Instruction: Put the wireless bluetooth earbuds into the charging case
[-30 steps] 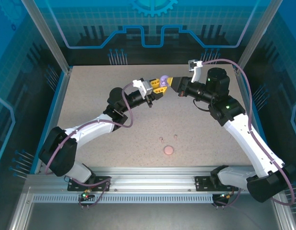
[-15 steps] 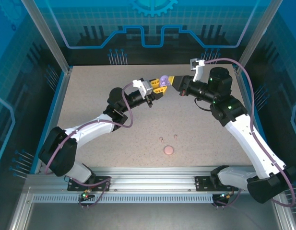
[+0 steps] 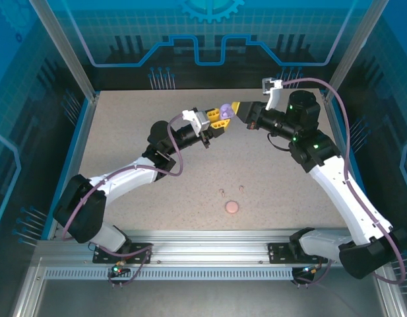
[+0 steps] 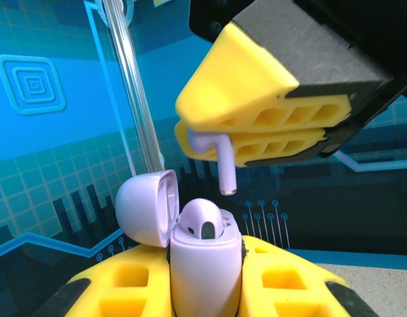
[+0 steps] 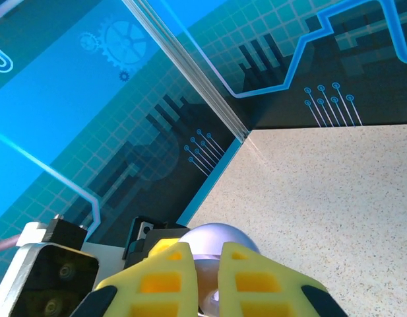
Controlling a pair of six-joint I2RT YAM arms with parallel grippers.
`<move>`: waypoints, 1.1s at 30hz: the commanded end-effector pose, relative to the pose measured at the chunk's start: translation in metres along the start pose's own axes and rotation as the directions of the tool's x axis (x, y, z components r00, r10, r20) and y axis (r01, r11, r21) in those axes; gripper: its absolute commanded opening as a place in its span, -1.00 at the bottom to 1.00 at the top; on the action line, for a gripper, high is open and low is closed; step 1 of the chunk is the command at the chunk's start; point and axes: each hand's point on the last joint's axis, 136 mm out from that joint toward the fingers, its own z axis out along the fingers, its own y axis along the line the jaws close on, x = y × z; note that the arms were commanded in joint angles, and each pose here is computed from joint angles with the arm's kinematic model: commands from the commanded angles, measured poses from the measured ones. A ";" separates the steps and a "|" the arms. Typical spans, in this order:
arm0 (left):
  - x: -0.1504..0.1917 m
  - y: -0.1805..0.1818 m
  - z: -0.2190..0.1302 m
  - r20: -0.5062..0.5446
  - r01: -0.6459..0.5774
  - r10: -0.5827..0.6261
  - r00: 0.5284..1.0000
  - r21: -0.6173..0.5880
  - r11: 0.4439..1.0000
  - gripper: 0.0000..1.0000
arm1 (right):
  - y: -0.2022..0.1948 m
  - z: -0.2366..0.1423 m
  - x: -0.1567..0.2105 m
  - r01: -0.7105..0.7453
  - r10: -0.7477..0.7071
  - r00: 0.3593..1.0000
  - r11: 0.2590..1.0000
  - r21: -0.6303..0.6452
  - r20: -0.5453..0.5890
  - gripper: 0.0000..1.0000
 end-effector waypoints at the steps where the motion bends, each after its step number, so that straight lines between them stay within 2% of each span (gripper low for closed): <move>1: -0.013 -0.002 0.003 0.049 -0.023 0.023 0.999 0.007 1.000 -1.00 | 0.008 0.001 -0.012 0.010 -0.009 0.999 0.999 -0.035 0.031 -0.78; 14: -0.012 -0.002 0.004 0.048 -0.022 0.022 0.999 0.002 1.000 -1.00 | -0.005 0.008 0.008 -0.013 0.013 0.999 1.000 -0.018 -0.032 -0.79; 27: -0.015 0.001 0.005 0.060 -0.013 0.014 0.998 -0.014 1.000 -1.00 | -0.018 0.003 0.023 0.013 -0.011 0.999 0.999 0.039 -0.048 -0.81; 33: -0.014 0.002 0.005 0.058 -0.009 0.010 0.998 -0.018 1.000 -1.00 | -0.017 0.006 0.030 0.094 -0.089 0.993 0.993 0.072 -0.076 -0.81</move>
